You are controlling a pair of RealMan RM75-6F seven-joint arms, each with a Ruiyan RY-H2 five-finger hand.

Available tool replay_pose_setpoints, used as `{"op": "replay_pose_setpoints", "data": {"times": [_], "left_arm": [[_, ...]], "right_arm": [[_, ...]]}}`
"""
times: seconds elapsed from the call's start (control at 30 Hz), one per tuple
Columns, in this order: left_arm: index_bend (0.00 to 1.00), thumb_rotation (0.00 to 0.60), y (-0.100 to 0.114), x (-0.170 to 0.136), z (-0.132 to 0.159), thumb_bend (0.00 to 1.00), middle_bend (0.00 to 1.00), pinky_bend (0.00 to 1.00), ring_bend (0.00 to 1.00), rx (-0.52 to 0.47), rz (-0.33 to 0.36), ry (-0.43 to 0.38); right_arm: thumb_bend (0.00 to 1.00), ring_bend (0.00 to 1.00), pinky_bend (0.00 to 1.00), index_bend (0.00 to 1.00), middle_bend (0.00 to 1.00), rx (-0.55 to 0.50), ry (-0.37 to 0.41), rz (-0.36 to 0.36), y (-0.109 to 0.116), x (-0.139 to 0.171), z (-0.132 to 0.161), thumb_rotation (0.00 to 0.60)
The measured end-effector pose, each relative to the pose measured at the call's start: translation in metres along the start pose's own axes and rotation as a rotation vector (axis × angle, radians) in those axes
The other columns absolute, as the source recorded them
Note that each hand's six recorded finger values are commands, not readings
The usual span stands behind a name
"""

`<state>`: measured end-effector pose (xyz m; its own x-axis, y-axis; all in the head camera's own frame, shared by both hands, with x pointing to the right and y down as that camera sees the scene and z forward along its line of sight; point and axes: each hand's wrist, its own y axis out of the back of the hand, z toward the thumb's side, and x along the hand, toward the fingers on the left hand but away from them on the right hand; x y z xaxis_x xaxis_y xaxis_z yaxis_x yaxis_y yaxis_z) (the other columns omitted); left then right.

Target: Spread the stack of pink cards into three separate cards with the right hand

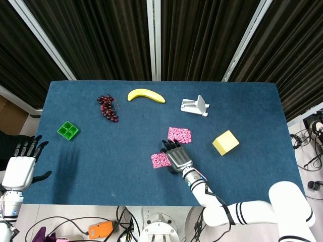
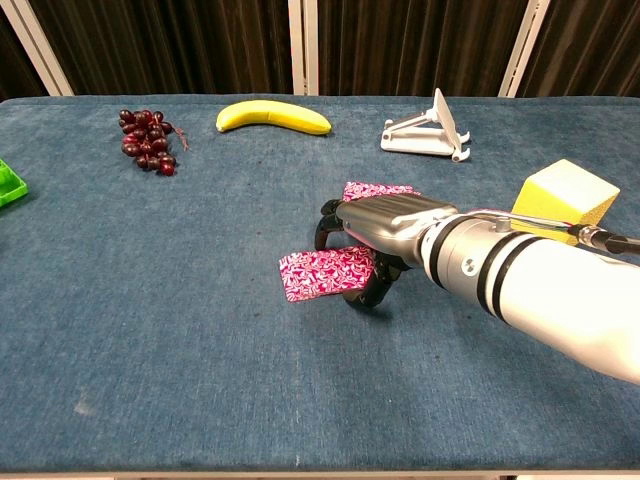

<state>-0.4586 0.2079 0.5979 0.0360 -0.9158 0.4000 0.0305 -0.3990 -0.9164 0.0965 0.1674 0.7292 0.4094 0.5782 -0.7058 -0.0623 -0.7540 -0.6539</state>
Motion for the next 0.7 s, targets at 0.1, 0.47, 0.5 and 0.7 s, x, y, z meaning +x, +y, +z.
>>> {"op": "replay_pose_setpoints", "data": {"times": [0.1,0.47,0.5,0.7], "left_arm": [[0.15,0.600,0.000,0.000,0.000,0.04,0.03,0.00,0.00,0.001,0.001,-0.001],[0.15,0.600,0.000,0.001,0.001,0.04,0.03,0.00,0.00,0.003,-0.002,-0.002],[0.15,0.600,0.000,0.001,0.001,0.04,0.03,0.00,0.00,0.003,-0.002,-0.002],[0.15,0.600,0.002,0.000,0.000,0.04,0.03,0.00,0.00,0.006,0.002,-0.002]], "right_arm": [[0.52,0.00,0.00,0.34,0.04,-0.004,0.000,-0.003,0.001,-0.001,0.000,0.600],[0.52,0.00,0.00,0.41,0.04,-0.016,0.001,-0.017,0.004,-0.001,-0.001,0.600],[0.52,0.00,0.00,0.41,0.04,-0.021,0.003,-0.020,0.005,-0.001,-0.001,0.600],[0.52,0.00,0.00,0.42,0.04,-0.038,0.021,-0.047,0.016,0.008,-0.003,0.600]]}}
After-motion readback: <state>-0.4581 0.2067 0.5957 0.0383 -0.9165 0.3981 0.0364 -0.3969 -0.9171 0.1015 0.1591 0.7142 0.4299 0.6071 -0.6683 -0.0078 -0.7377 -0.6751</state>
